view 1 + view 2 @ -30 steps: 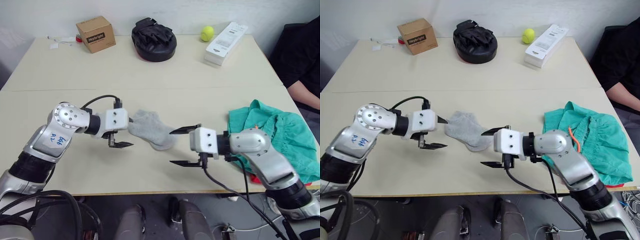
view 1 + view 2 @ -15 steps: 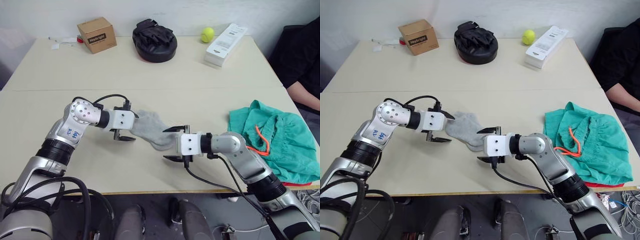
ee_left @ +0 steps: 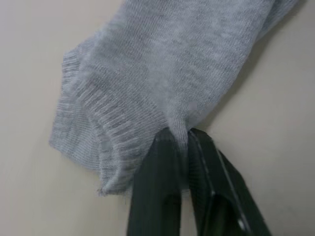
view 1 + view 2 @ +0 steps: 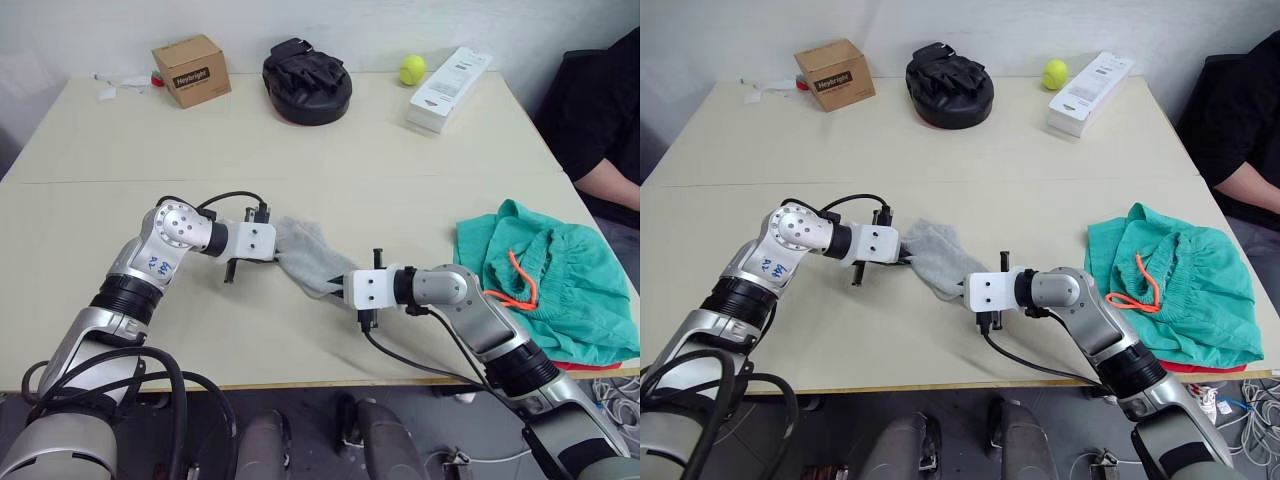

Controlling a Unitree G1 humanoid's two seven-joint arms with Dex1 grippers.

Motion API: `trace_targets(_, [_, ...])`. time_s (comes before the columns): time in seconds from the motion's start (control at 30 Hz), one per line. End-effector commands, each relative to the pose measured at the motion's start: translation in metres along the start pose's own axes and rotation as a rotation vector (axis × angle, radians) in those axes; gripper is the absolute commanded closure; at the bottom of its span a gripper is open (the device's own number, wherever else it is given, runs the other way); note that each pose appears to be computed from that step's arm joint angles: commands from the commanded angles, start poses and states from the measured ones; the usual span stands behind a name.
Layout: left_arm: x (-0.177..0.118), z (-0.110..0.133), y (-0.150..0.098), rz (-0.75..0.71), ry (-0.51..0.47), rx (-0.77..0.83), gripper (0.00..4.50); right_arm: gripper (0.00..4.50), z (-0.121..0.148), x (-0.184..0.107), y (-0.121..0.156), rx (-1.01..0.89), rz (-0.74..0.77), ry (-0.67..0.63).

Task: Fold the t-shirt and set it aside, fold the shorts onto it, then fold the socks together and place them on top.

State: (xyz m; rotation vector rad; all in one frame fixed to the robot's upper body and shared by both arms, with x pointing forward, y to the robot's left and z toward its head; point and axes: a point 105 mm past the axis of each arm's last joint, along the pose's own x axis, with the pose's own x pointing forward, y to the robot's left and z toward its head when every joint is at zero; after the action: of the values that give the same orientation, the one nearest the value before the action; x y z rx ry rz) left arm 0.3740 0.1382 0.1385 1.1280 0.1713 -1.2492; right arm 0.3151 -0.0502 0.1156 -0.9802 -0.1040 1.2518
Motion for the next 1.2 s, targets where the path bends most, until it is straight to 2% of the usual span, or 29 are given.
trace_targets(0.03, [-0.003, 0.005, -0.003, -0.006, -0.012, -0.001, 4.50, 4.47, 0.008, -0.004, -0.003, -0.032, -0.009, -0.034])
trace_targets(0.23, [-0.014, 0.021, -0.030, -0.115, -0.053, -0.038, 4.50, 4.47, 0.014, -0.015, 0.004, -0.144, 0.058, -0.101])
trace_targets(0.47, [-0.033, 0.035, -0.062, -0.179, -0.052, -0.078, 4.50, 4.47, 0.020, -0.036, 0.022, -0.234, 0.178, -0.216])
trace_targets(0.63, [-0.034, 0.039, -0.071, -0.156, -0.041, -0.108, 4.50, 4.47, 0.005, -0.044, 0.028, -0.264, 0.210, -0.187])
trace_targets(0.77, [-0.029, 0.040, -0.071, -0.102, -0.039, -0.139, 4.50, 4.47, 0.002, -0.043, 0.024, -0.215, 0.193, -0.185])
trace_targets(0.87, [-0.025, 0.041, -0.071, -0.086, -0.042, -0.150, 4.50, 3.70, 0.002, -0.044, 0.022, -0.181, 0.187, -0.182])
trace_targets(1.0, [-0.025, 0.040, -0.069, -0.082, -0.042, -0.150, 4.50, 2.28, 0.006, -0.053, 0.022, -0.182, 0.177, -0.179])
trace_targets(1.2, [-0.028, 0.035, -0.065, -0.080, -0.032, -0.142, 4.50, 2.28, 0.015, -0.072, 0.019, -0.073, 0.152, -0.181])
